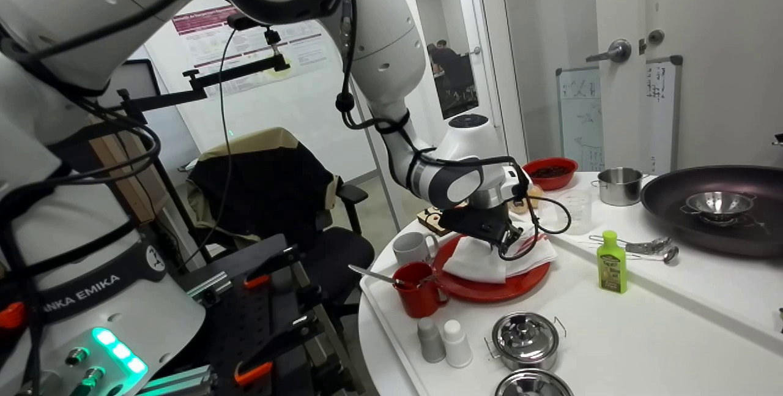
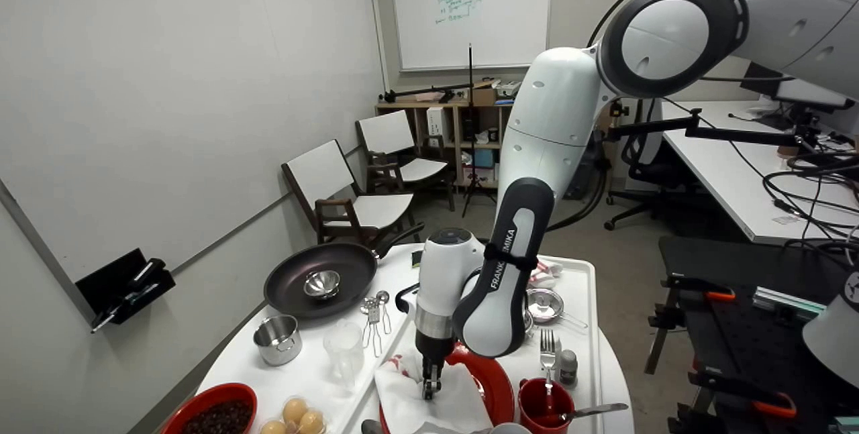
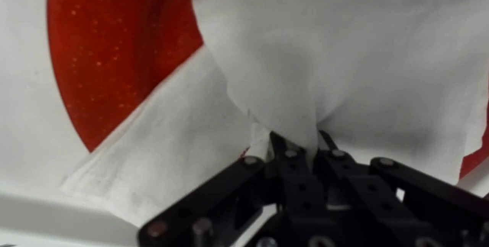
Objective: Pick up the cloth and clean the plate
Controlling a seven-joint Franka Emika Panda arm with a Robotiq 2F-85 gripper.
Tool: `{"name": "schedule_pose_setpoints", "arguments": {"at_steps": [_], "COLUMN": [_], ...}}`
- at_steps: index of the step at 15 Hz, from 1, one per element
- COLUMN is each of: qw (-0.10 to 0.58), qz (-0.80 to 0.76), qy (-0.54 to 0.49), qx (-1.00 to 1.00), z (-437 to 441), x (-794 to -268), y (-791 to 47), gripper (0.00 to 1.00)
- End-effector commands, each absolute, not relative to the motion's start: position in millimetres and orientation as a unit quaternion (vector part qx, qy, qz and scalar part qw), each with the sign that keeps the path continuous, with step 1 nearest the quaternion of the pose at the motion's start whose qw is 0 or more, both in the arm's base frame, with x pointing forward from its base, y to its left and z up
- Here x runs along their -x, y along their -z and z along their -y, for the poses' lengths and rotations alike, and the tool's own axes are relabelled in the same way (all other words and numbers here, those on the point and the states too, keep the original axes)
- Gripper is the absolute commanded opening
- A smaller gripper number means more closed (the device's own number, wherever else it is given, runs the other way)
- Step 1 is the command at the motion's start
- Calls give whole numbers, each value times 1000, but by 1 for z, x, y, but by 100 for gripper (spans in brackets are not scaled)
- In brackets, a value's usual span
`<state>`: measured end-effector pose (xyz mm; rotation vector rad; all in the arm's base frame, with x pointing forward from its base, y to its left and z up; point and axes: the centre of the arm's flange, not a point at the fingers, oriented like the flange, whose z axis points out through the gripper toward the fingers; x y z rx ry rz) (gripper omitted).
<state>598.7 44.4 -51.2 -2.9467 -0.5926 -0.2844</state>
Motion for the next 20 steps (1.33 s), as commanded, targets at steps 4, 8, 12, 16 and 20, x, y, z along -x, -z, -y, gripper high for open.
{"name": "schedule_pose_setpoints", "arguments": {"at_steps": [4, 8, 12, 16, 20], "qw": [59, 58, 65, 68, 72], "qz": [188, 160, 158, 188, 216], "qy": [71, 79, 86, 84, 72], "qx": [978, 982, 982, 976, 971], "z": [-16, 14, 20, 2, -8], "x": [-578, -576, -574, -564, -553], "y": [67, 59, 53, 57, 60], "gripper": [3, 3, 3, 3, 3]}}
